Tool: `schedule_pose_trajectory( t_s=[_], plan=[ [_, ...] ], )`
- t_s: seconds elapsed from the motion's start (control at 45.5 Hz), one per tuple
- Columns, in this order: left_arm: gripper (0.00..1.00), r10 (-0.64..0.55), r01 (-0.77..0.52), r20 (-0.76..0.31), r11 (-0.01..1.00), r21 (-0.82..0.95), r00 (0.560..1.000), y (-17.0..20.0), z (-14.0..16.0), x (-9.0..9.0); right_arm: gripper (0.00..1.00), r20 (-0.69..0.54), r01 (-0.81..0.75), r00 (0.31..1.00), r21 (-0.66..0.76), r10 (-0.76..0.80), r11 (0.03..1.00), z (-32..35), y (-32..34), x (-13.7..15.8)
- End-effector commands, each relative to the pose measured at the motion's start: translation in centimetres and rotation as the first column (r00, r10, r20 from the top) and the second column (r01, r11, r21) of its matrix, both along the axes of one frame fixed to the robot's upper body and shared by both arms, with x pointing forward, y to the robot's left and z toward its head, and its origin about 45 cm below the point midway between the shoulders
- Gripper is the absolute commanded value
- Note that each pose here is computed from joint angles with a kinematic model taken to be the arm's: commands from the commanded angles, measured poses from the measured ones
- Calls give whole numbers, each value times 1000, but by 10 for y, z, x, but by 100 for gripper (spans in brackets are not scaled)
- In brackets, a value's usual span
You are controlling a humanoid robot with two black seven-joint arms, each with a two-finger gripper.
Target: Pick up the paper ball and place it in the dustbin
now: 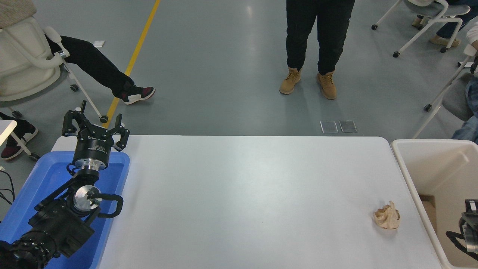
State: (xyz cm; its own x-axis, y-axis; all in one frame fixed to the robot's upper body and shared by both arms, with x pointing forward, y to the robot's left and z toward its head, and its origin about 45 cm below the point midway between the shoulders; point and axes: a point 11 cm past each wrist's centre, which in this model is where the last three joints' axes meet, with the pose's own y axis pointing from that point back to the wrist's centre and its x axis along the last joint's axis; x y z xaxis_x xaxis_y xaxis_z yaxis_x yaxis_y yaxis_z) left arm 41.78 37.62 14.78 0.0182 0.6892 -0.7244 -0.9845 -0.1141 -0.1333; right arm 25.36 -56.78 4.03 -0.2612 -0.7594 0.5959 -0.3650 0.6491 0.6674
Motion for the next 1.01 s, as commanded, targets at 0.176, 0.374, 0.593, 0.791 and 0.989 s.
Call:
schedule_pose_trajectory(
  t_s=[0.176, 0.374, 0.593, 0.791, 0.989],
  plan=[
    [99, 0, 0, 0, 1000, -1, 1000, 0, 0, 0, 0, -3, 2, 1000, -2, -2, 1000, -1, -1, -2],
    [99, 1, -1, 0, 1000, 1, 1000, 0, 0, 0, 0, -8, 2, 1000, 0, -2, 1000, -2, -1, -4],
    [99, 0, 0, 1, 1000, 0, 1000, 0, 0, 0, 0, -12, 2, 1000, -1, -2, 1000, -3, 0, -5],
    [99, 1, -1, -2, 1000, 1, 1000, 1, -1, 0, 0, -13, -4, 1000, 9, 4, 1000, -7, 6, -4],
    [99, 0, 0, 1, 1000, 0, 1000, 0, 0, 0, 0, -14, -11, 1000, 19, 12, 1000, -11, 13, -2]
  ],
)
